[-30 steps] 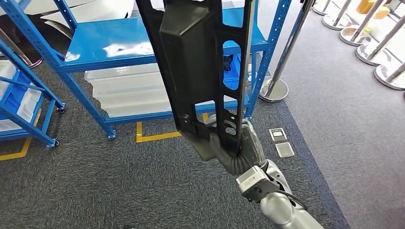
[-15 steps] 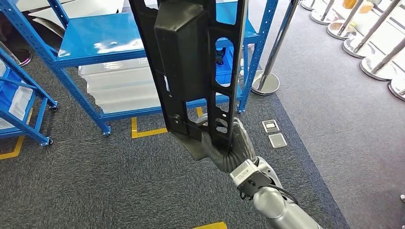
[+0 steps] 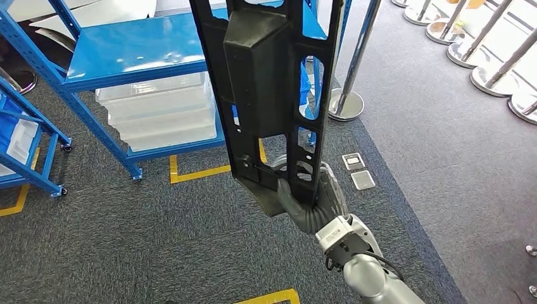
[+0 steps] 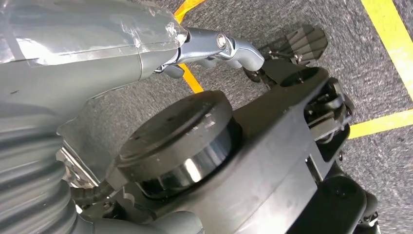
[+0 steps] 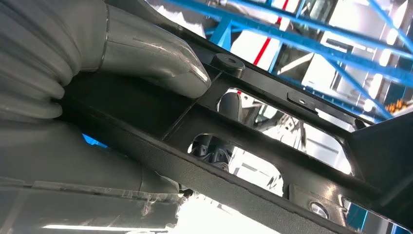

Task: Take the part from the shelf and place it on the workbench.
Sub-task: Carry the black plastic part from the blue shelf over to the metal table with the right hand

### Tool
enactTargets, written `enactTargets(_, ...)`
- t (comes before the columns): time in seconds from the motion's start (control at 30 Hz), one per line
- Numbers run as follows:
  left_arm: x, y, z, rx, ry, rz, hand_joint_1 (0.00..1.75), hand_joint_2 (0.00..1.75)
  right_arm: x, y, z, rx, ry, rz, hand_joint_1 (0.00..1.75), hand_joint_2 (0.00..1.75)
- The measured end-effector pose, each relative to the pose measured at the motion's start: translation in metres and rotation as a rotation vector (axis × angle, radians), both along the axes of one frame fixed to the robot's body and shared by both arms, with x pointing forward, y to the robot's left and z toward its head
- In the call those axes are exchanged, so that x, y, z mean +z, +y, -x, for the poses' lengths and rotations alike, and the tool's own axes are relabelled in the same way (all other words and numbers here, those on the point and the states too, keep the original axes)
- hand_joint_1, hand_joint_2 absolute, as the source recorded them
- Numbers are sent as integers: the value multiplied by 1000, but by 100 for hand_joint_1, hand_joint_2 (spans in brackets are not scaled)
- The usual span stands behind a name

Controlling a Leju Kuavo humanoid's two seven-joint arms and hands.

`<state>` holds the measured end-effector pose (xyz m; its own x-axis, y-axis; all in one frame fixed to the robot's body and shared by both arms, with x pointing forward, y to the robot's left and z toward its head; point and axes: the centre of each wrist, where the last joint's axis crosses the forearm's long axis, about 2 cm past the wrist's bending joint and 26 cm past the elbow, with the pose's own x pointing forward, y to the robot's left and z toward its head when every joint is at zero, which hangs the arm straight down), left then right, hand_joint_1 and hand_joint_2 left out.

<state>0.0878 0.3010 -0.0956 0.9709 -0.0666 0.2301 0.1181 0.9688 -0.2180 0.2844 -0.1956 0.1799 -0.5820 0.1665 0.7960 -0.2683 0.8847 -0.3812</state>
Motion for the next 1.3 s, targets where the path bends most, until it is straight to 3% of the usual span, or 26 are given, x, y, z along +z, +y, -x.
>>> enactTargets(1.3, -1, 1, 2, 4, 8, -1, 0, 175, -2, 0, 0, -43, -17, 67, 175, 175)
